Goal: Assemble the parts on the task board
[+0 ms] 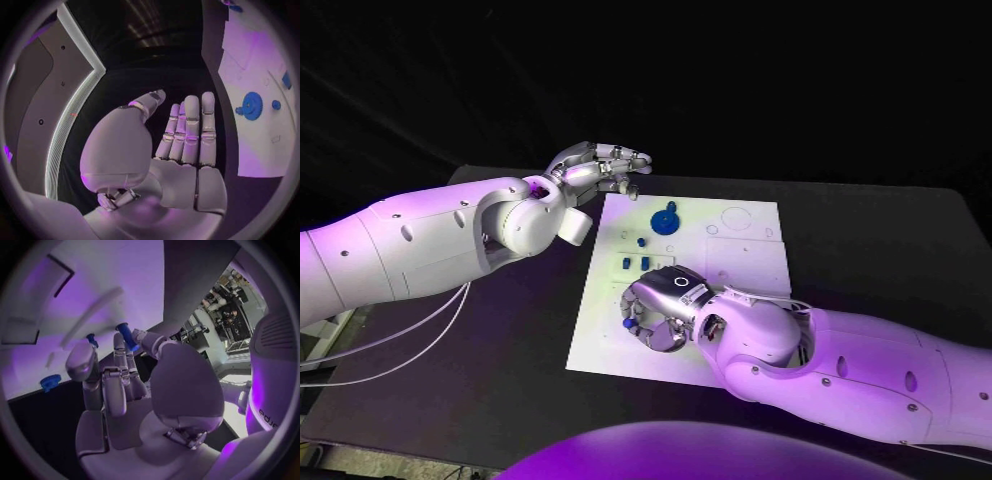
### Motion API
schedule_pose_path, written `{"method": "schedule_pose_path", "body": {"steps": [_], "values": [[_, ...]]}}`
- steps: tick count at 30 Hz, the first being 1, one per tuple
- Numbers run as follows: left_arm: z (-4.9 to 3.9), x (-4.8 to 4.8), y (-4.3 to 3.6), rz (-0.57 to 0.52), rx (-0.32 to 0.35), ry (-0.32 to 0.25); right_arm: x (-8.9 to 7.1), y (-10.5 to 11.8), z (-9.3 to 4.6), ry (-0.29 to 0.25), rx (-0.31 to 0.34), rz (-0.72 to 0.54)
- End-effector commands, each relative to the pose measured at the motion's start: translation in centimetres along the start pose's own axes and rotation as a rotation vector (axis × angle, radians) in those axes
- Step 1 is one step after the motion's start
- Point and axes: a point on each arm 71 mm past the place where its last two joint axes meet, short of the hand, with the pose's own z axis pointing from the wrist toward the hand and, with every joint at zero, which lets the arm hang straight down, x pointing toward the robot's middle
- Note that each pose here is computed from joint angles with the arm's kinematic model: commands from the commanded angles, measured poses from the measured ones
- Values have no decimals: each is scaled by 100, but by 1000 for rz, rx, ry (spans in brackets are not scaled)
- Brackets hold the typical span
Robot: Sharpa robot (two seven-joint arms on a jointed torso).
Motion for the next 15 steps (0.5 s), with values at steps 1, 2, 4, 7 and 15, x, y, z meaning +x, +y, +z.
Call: {"method": "schedule_pose_path", "body": {"steps": [1, 2, 4, 7, 15], "values": [[3, 22, -11, -9, 5, 18, 14, 8, 2, 10, 2, -32], [3, 22, -11, -9, 5, 18, 13, 7, 2, 8, 3, -32], [2, 21, -11, -9, 5, 18, 8, 6, 2, 1, 6, -30], [2, 21, -10, -9, 4, 18, 1, 4, 1, -9, 9, -27], [-1, 17, -9, -10, 3, 19, -69, -12, -56, -98, 6, 2]]}}
